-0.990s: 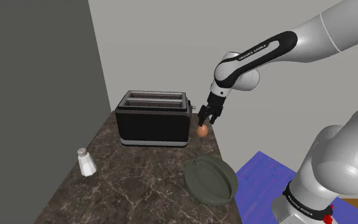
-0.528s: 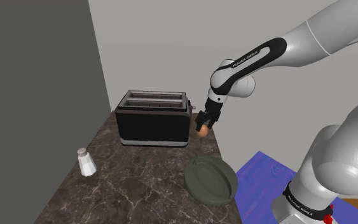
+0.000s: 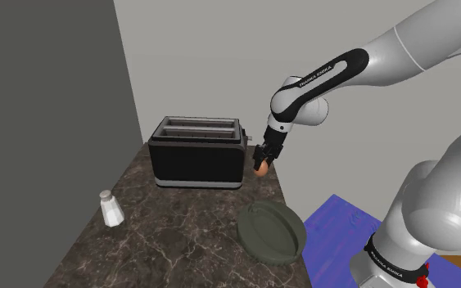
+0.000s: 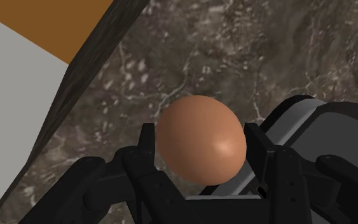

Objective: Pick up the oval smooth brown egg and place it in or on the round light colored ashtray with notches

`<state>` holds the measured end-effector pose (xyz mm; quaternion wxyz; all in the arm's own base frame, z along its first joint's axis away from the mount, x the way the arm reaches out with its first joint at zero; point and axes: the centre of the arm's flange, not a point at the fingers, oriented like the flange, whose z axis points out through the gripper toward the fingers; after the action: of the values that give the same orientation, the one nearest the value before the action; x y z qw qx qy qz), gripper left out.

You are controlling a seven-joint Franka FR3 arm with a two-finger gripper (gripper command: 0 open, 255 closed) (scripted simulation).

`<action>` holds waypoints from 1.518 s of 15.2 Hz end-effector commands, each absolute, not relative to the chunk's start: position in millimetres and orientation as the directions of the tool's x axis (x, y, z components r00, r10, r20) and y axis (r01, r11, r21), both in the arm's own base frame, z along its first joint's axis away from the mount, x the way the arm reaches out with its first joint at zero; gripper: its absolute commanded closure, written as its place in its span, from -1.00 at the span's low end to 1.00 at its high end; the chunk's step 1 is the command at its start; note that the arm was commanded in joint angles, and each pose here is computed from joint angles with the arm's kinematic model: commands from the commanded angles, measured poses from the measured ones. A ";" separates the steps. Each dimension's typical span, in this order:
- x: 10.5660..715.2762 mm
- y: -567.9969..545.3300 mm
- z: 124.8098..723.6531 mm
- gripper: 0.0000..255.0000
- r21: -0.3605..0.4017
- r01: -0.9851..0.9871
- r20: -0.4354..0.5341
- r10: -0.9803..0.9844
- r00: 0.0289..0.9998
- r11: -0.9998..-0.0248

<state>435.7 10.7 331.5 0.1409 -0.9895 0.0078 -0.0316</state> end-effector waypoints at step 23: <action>435.7 10.7 415.9 1.00 -0.279 -0.007 0.060 -0.024 0.998 -0.960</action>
<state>435.0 10.2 411.4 0.1409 -0.9895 0.0078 -0.0320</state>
